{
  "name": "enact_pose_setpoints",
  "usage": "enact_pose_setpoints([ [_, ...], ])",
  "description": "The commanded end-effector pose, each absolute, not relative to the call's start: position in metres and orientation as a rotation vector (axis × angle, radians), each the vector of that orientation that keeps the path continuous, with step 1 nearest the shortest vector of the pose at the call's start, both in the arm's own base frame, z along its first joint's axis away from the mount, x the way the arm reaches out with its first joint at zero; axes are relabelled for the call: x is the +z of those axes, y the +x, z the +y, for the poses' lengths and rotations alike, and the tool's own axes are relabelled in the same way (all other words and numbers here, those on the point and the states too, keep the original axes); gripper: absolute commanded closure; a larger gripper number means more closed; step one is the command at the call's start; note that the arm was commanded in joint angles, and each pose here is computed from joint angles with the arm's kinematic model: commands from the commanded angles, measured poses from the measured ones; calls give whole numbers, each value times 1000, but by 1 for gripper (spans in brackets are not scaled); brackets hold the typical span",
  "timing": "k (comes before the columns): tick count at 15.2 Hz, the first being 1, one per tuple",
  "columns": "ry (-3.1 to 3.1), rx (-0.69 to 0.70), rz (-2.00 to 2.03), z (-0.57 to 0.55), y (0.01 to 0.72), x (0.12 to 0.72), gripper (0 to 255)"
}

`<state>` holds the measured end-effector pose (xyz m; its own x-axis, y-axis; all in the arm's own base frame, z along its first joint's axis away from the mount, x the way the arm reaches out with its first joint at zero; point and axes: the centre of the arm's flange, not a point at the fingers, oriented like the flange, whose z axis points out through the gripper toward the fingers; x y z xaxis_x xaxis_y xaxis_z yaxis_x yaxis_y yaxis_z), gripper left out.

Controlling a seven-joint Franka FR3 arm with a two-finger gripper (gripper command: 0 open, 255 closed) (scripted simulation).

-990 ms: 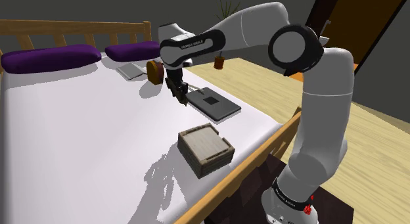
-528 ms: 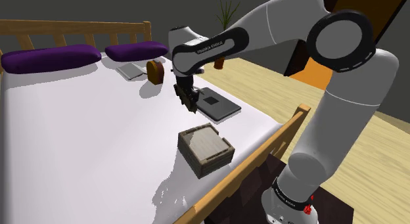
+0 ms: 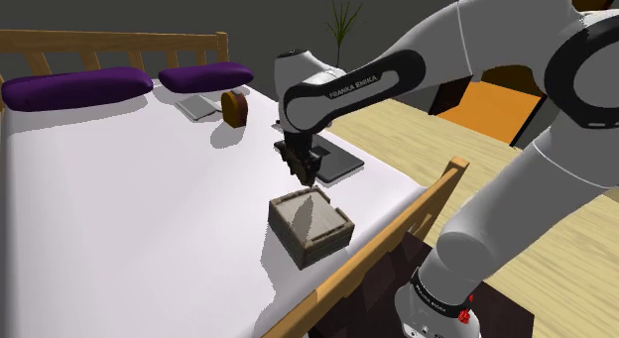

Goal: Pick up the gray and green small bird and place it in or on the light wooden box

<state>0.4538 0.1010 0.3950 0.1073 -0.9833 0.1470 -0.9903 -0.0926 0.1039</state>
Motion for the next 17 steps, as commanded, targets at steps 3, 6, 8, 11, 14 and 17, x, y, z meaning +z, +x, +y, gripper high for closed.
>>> enact_pose_setpoints([
  [3, 2198, 59, -1990, 108, 396, 395, 255],
  [6, 2198, 59, -1990, 110, 382, 384, 255],
  [8, 2198, 59, -1990, 110, 382, 373, 255],
  [11, 2198, 59, -1990, 110, 382, 358, 255],
  [14, 2198, 59, -1990, 110, 382, 342, 255],
  [17, 2198, 59, -1990, 110, 382, 325, 255],
])
